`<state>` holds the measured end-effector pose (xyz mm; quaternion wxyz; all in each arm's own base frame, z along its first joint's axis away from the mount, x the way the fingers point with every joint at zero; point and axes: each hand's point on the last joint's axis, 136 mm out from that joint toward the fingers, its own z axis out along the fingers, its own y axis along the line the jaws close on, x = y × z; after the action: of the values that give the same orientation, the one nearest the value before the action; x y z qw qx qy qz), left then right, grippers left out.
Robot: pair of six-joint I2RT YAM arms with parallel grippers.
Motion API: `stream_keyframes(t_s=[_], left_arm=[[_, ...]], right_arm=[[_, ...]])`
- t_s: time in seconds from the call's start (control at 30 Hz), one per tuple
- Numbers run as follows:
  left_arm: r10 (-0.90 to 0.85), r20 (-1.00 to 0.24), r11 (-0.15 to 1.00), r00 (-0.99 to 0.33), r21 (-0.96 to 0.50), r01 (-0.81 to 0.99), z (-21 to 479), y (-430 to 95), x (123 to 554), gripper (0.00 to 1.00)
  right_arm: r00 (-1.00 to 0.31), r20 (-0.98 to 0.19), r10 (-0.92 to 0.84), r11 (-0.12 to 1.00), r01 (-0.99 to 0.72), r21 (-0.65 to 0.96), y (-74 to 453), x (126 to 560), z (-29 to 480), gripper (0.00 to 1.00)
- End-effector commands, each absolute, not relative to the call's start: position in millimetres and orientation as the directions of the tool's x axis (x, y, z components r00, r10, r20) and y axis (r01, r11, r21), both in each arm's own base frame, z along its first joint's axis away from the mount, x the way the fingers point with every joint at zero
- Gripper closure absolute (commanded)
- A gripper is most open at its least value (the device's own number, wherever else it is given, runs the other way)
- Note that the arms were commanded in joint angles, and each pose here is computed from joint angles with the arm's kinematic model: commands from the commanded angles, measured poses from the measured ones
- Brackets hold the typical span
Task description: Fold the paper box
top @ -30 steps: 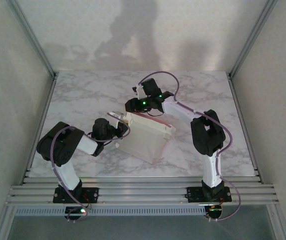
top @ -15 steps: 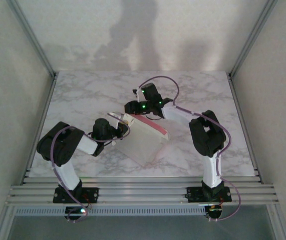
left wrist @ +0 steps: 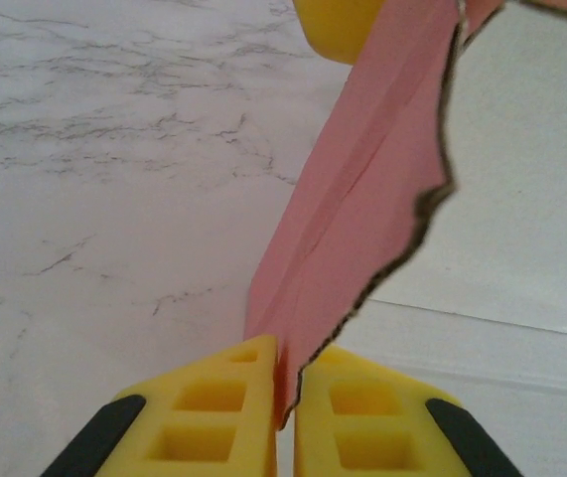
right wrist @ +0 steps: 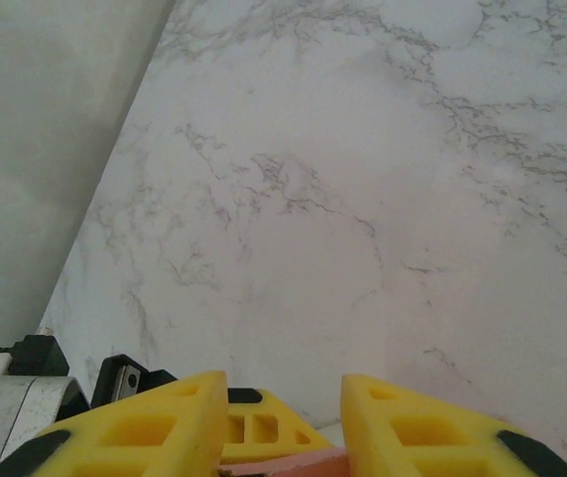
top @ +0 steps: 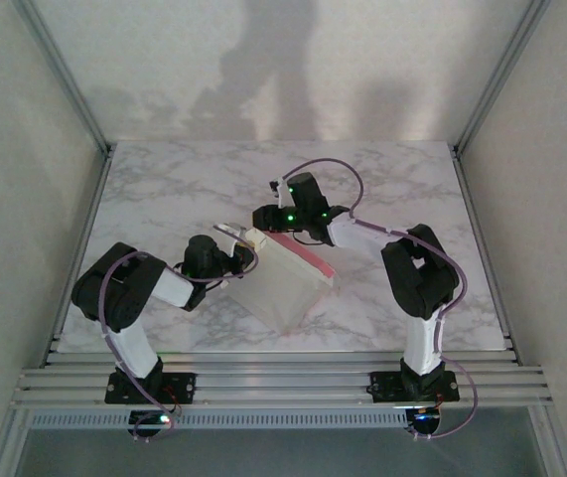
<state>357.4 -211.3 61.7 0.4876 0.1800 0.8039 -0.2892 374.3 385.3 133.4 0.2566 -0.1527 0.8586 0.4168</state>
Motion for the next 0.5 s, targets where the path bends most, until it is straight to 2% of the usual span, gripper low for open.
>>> stream_keyframes(t_s=[0.0, 0.23, 0.47], left_arm=[[0.025, -0.859, 0.761, -0.511, -0.315, 0.568, 56, -213, 349, 0.86], [0.004, -0.867, 0.741, -0.498, -0.333, 0.584, 82, -214, 340, 0.68], [-0.038, -0.864, 0.759, -0.503, -0.352, 0.547, 111, -202, 330, 0.6]], right_arm=[[-0.846, -0.531, -0.056, 0.646, -0.436, 0.626, 375, 363, 115, 0.67], [-0.848, -0.529, -0.042, 0.637, -0.43, 0.64, 375, 361, 111, 0.69], [-0.849, -0.528, -0.027, 0.625, -0.426, 0.654, 374, 362, 109, 0.7]])
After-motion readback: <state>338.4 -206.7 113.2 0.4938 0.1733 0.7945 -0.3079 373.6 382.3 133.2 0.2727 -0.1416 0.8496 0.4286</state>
